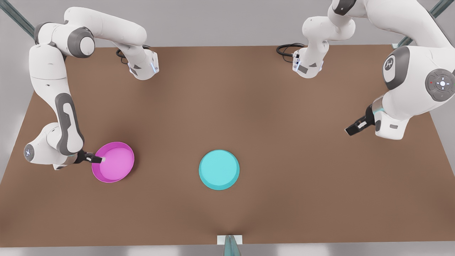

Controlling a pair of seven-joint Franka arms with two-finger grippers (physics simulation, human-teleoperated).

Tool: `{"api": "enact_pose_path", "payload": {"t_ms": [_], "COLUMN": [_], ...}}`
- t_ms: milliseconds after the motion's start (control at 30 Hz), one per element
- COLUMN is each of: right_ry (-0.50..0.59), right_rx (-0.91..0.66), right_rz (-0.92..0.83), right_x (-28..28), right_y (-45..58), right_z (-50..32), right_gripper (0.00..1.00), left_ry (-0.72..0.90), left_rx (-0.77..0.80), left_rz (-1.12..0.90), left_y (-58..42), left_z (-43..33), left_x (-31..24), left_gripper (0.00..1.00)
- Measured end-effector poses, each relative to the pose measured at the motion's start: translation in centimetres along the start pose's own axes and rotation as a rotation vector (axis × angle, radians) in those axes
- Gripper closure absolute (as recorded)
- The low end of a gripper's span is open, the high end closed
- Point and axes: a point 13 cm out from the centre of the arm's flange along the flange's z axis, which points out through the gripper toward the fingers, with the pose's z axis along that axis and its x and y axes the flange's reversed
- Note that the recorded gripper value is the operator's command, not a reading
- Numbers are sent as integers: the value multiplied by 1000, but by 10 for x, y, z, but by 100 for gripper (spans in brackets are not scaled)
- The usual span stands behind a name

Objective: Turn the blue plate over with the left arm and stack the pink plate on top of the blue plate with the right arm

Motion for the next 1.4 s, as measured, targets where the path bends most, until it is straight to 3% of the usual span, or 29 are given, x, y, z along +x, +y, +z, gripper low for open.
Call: {"api": "enact_pose_path", "payload": {"t_ms": [200,267,333,367,467,800,967,1167,1400], "right_ry": [-15,-12,-10,-10,-5,26,58,93,98], "right_rx": [-1,-2,-4,-5,-18,-70,-147,-184,-227], "right_rz": [-30,-37,-43,-46,-62,-180,-347,-531,-513], "right_x": [-5,-5,-5,-5,-5,-7,9,73,113], "right_y": [1,0,-1,-2,0,53,190,402,504], "right_z": [5,9,11,11,6,-25,-24,16,60], "right_gripper": [3,25,34,54,79,79,79,79,79], "left_ry": [24,30,38,43,54,64,72,73,72], "left_rx": [10,13,11,9,3,1,-2,-1,-1], "left_rz": [166,202,235,254,302,384,412,438,457], "left_y": [-17,-19,-21,-24,-30,-32,-32,-33,-32], "left_z": [3,5,8,11,17,25,28,30,28], "left_x": [15,16,18,20,24,19,19,19,19], "left_gripper": [0,0,0,0,0,0,0,0,0]}}
